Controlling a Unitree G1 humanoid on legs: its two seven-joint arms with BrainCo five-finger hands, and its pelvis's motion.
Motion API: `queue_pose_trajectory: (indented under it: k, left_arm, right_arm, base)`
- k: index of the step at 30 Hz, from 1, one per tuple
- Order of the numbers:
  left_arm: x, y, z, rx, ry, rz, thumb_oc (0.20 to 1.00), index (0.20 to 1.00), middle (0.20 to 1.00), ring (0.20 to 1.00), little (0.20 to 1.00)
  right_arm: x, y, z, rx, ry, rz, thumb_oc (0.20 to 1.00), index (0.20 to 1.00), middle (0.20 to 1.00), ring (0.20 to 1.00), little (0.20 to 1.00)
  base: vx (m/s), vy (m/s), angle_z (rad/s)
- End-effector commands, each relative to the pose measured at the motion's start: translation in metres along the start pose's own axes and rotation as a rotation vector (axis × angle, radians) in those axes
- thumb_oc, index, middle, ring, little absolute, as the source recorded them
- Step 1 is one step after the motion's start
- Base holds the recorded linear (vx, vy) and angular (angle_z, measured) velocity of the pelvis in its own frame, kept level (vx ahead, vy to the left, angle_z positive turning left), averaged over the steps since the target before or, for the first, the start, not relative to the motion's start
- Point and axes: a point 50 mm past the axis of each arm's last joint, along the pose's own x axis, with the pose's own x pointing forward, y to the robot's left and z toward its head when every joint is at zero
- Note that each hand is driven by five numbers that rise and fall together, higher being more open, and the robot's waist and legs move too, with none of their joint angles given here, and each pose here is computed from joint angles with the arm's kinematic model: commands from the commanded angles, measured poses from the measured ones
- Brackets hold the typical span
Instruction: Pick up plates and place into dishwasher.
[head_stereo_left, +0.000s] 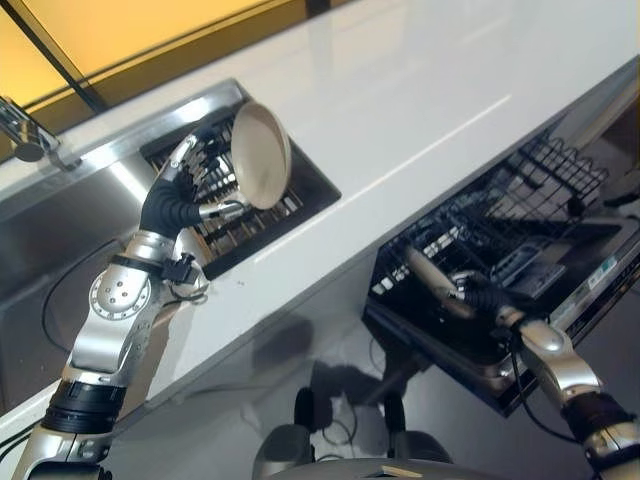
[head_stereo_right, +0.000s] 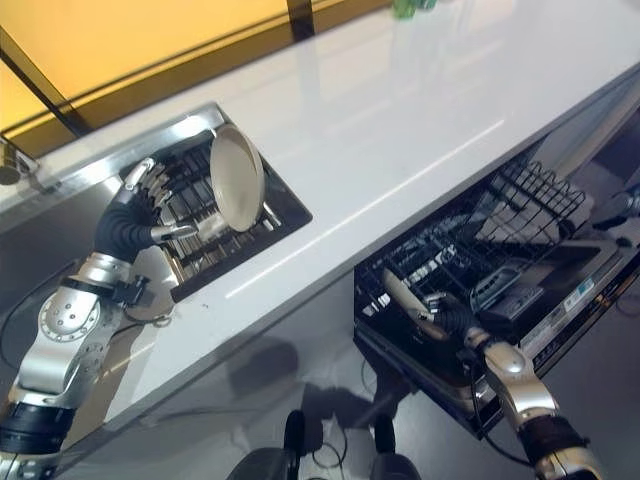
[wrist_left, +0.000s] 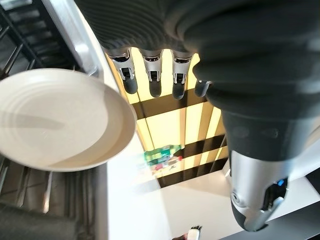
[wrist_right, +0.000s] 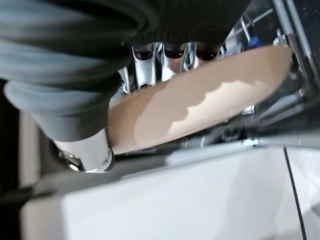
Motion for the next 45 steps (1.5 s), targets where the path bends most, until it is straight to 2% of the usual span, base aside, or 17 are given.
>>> queue_pose_trajectory:
  k: [1,10,11,12,13,14,23,27,33,40,45]
  left_arm:
    - [0.02,0.007,0.027,0.019,-0.142,0.027,1.0,1.0,1.0,1.0,1.0]
    - [0.01,0.012,0.025,0.012,-0.139,0.04,1.0,1.0,1.0,1.0,1.0]
    - [0.007,0.012,0.023,0.007,-0.128,0.038,1.0,1.0,1.0,1.0,1.0]
    - [0.004,0.012,0.021,0.008,-0.119,0.038,1.0,1.0,1.0,1.0,1.0]
    - [0.003,0.012,0.019,0.008,-0.111,0.038,1.0,1.0,1.0,1.0,1.0]
    - [0.001,0.012,0.017,0.006,-0.102,0.04,1.0,1.0,1.0,1.0,1.0]
    - [-0.03,0.015,-0.004,-0.003,-0.002,0.057,1.0,1.0,1.0,1.0,1.0]
    - [-0.04,0.019,-0.007,0.024,0.024,0.079,1.0,1.0,1.0,1.0,1.0]
    - [-0.056,0.026,-0.002,0.273,-0.004,0.096,1.0,1.0,1.0,1.0,1.0]
    - [-0.068,0.044,0.006,0.379,-0.004,0.167,1.0,1.0,1.0,1.0,1.0]
    - [-0.065,0.06,0.026,0.667,-0.1,0.239,1.0,1.0,1.0,1.0,1.0]
  right_arm:
    - [0.004,-0.014,0.003,-0.052,0.023,-0.102,0.2,0.2,0.2,0.2,0.2]
    - [-0.008,-0.023,-0.003,0.005,-0.017,-0.25,0.2,0.2,0.2,0.2,0.2]
    - [-0.014,-0.026,-0.006,0.03,-0.031,-0.287,0.266,0.266,0.266,0.266,0.266]
    - [-0.016,-0.027,-0.006,0.045,-0.039,-0.309,0.573,0.573,0.573,0.573,0.573]
    - [-0.018,-0.029,-0.004,0.06,-0.05,-0.326,0.956,0.956,0.956,0.956,0.956]
    - [-0.02,-0.03,-0.003,0.071,-0.065,-0.344,1.0,1.0,1.0,1.0,1.0]
    - [-0.045,-0.027,0.004,0.049,-0.141,-0.433,1.0,1.0,1.0,1.0,1.0]
    - [-0.053,-0.026,0.03,0.035,-0.254,-0.484,1.0,1.0,1.0,1.0,1.0]
    - [-0.081,-0.02,0.071,-0.046,-0.476,-0.499,1.0,1.0,1.0,1.0,1.0]
    - [-0.098,-0.009,0.102,-0.079,-0.678,-0.42,1.0,1.0,1.0,1.0,1.0]
    - [-0.101,0.003,0.13,-0.044,-0.84,-0.347,1.0,1.0,1.0,1.0,1.0]
  base:
    - [-0.12,0.002,-0.01]
    - [-0.02,0.006,-0.01]
    - [0.06,0.012,0.02]
    - [0.06,0.017,0.03]
    - [0.06,0.023,0.0]
    - [0.06,0.029,-0.04]
    - [0.09,0.046,-0.06]
    - [0.02,0.078,-0.1]
    - [-0.01,0.169,-0.09]
    - [-0.07,0.064,-0.18]
    - [-0.17,-0.127,-0.68]
